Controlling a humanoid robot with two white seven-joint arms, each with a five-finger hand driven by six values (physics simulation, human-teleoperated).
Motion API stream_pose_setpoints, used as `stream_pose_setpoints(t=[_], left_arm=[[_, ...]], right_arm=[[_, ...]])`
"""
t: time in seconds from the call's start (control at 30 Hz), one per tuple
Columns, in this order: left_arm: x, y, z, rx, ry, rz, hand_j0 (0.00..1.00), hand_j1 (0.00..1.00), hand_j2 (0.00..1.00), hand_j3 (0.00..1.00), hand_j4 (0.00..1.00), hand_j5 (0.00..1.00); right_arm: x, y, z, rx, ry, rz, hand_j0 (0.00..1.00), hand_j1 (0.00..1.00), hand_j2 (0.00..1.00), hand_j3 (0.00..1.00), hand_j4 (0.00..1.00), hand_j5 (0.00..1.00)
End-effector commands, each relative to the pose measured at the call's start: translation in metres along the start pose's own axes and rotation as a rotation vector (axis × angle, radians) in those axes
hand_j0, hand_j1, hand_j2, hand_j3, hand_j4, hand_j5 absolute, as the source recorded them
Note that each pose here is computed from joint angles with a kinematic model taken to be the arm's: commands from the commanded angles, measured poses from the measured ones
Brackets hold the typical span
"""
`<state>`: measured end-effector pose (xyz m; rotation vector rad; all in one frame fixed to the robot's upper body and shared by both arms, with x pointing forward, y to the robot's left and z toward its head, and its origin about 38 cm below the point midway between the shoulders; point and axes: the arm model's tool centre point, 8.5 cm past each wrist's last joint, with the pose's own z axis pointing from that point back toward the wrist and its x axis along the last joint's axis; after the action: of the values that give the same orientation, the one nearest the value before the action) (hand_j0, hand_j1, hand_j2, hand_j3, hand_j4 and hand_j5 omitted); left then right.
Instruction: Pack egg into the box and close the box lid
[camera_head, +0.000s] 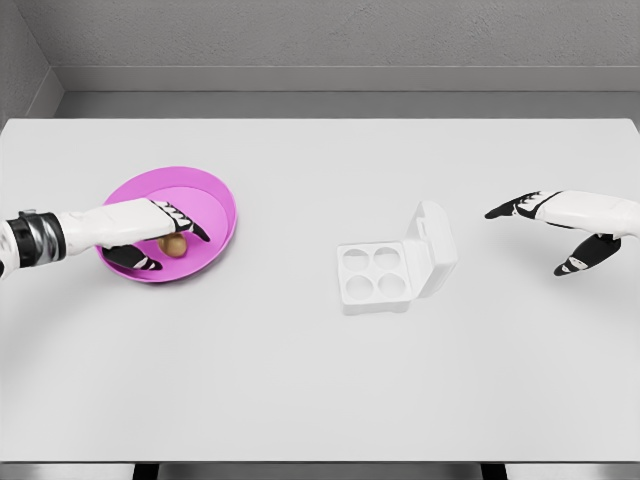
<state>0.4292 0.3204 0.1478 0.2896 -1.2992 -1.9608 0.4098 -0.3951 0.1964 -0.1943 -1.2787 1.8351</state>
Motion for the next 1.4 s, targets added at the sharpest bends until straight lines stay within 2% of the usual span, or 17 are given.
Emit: stream_pose_setpoints(t=[0.0, 0.17, 0.3, 0.5, 0.9, 1.37], left_arm=[[0.000, 0.001, 0.001, 0.004, 0.000, 0.005, 0.80, 0.80, 0.80, 0.80, 0.80, 0.80], [-0.002, -0.001, 0.002, 0.003, 0.005, 0.011, 0.80, 0.80, 0.80, 0.80, 0.80, 0.80], [-0.003, -0.002, 0.003, 0.001, 0.007, 0.012, 0.53, 0.53, 0.53, 0.53, 0.53, 0.53], [-0.004, -0.002, 0.005, -0.002, 0.010, 0.011, 0.41, 0.41, 0.41, 0.41, 0.41, 0.41], [-0.001, -0.003, 0.003, -0.005, 0.002, 0.012, 0.35, 0.35, 0.35, 0.35, 0.35, 0.35], [0.043, 0.035, -0.001, 0.091, -0.127, -0.075, 0.34, 0.34, 0.34, 0.34, 0.34, 0.34]], right_arm=[[0.000, -0.001, 0.001, -0.004, 0.000, -0.005, 1.00, 1.00, 1.00, 1.00, 1.00, 1.00], [0.000, -0.001, 0.001, -0.004, 0.000, -0.005, 1.00, 1.00, 1.00, 1.00, 1.00, 1.00], [0.000, -0.001, 0.001, -0.004, 0.000, -0.005, 1.00, 1.00, 1.00, 1.00, 1.00, 1.00], [0.000, 0.000, 0.001, -0.003, 0.000, -0.006, 1.00, 1.00, 1.00, 1.00, 1.00, 1.00], [0.000, 0.000, 0.000, -0.003, 0.000, -0.006, 1.00, 1.00, 1.00, 1.00, 1.00, 1.00], [0.001, -0.001, 0.000, -0.005, -0.004, -0.004, 1.00, 1.00, 1.00, 1.00, 1.00, 1.00]])
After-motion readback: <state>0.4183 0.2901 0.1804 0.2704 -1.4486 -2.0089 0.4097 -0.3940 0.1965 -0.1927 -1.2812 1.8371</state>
